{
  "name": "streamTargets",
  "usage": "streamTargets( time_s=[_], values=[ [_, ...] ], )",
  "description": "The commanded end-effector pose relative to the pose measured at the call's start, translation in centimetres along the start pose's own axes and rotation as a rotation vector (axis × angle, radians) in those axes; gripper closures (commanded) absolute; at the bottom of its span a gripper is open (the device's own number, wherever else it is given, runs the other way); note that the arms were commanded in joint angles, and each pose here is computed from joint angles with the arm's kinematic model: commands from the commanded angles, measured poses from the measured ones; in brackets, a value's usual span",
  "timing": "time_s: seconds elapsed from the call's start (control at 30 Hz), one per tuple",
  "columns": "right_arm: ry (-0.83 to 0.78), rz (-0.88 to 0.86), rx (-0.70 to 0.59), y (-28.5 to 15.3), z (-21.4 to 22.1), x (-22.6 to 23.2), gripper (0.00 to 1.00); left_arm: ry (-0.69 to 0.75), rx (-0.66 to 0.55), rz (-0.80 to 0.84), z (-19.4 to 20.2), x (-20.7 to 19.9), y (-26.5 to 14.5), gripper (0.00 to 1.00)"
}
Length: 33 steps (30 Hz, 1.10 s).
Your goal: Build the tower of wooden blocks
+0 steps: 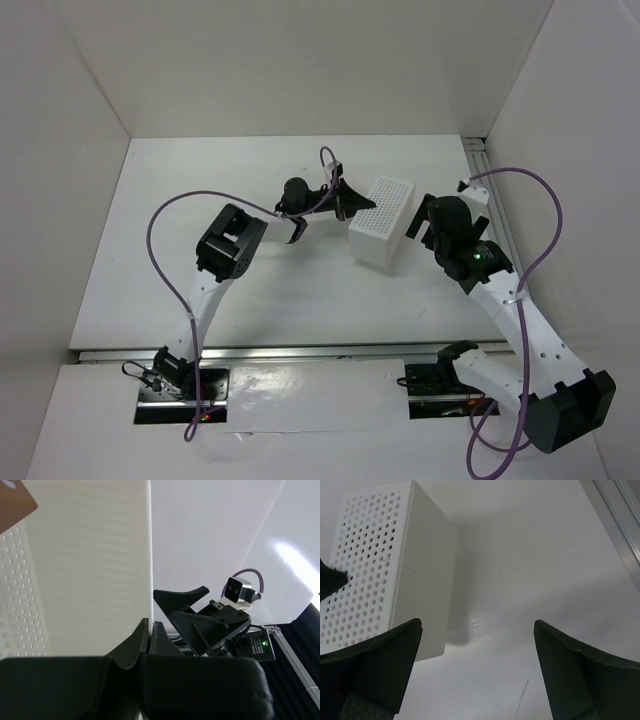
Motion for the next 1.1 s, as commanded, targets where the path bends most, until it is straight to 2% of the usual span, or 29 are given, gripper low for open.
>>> streamTargets(
  time_s=[0.0, 0.27, 0.43, 0.87, 1.03, 1.07],
  values=[
    [0.009, -0.002, -0.028, -1.0, -1.3, 0.2, 0.00, 0.320, 0.122, 0.387, 4.1, -7.5, -1.4, 1.00],
    [0.009, 0.013, -0.039, -1.1, -1.6, 0.0, 0.00, 0.330, 0.144, 0.402, 4.8, -7.9, -0.7, 1.00],
    [0.018, 0.013, -0.056, -1.9, -2.5, 0.0, 0.00, 0.365, 0.162, 0.422, 5.3, -9.7, -0.7, 1.00],
    [0.096, -0.087, -0.187, -6.9, -8.3, 0.5, 0.00, 0.571, 0.272, 0.370, 8.0, -16.8, -0.3, 1.00],
    [0.107, -0.098, -0.218, -7.7, -9.3, 0.5, 0.00, 0.626, 0.266, 0.247, 6.2, -18.5, -2.2, 1.00],
    [0.107, -0.098, -0.218, -7.7, -9.3, 0.5, 0.00, 0.731, 0.286, 0.201, 5.7, -17.9, -2.7, 1.00]
  ],
)
Point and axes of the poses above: each gripper's point midway between its finger pads, its own y axis out along the fingers, its own x axis along the line the jaws close on, z = x × y, the point moved 5 cm from there along -y, back along the fingers, and after that the axes turned 4 degrees about y, right-handed, at the moved point
